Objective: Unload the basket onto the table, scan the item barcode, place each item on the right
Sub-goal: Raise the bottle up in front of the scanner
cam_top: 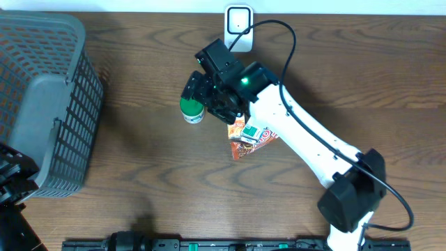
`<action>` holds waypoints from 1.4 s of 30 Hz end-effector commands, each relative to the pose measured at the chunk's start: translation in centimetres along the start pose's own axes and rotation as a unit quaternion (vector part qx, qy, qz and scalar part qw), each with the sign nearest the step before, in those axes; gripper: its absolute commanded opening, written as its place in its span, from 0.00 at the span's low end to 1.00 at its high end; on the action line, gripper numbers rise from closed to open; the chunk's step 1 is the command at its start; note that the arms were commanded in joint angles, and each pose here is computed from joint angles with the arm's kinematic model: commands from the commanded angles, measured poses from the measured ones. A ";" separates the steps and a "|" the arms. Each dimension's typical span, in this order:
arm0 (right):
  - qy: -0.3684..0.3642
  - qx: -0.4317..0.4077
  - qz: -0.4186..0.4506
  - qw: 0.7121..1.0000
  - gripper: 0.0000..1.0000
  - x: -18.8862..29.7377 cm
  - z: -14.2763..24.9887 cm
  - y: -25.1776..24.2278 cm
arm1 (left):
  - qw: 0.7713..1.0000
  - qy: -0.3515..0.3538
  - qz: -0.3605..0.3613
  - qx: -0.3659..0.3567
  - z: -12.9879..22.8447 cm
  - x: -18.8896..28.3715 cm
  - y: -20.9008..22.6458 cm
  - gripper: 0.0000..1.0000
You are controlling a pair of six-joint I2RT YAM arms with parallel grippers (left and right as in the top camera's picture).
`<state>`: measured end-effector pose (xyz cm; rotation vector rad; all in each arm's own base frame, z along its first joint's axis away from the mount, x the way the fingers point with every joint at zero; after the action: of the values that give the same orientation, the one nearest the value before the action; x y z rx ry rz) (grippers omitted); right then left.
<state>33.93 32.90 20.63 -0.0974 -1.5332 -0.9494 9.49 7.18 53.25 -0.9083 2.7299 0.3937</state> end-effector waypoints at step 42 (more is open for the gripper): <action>0.000 -0.183 0.066 0.981 0.94 -11.3 -3.4 1.1 | 1.000 0.001 -0.001 -0.007 0.2 -0.1 -0.1 0.84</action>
<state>39.50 36.33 12.53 -0.4277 -1.3313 -1.1114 9.49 7.18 53.24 -0.9083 2.7299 0.3937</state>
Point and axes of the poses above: each gripper's point midway between its finger pads, its own x axis back along the fingers, its own y axis along the line the jaws close on, z = x × y, the point moved 4 cm from there along x, back along the fingers, and after that the axes turned 13 degrees about -x, right-handed, at the moved point
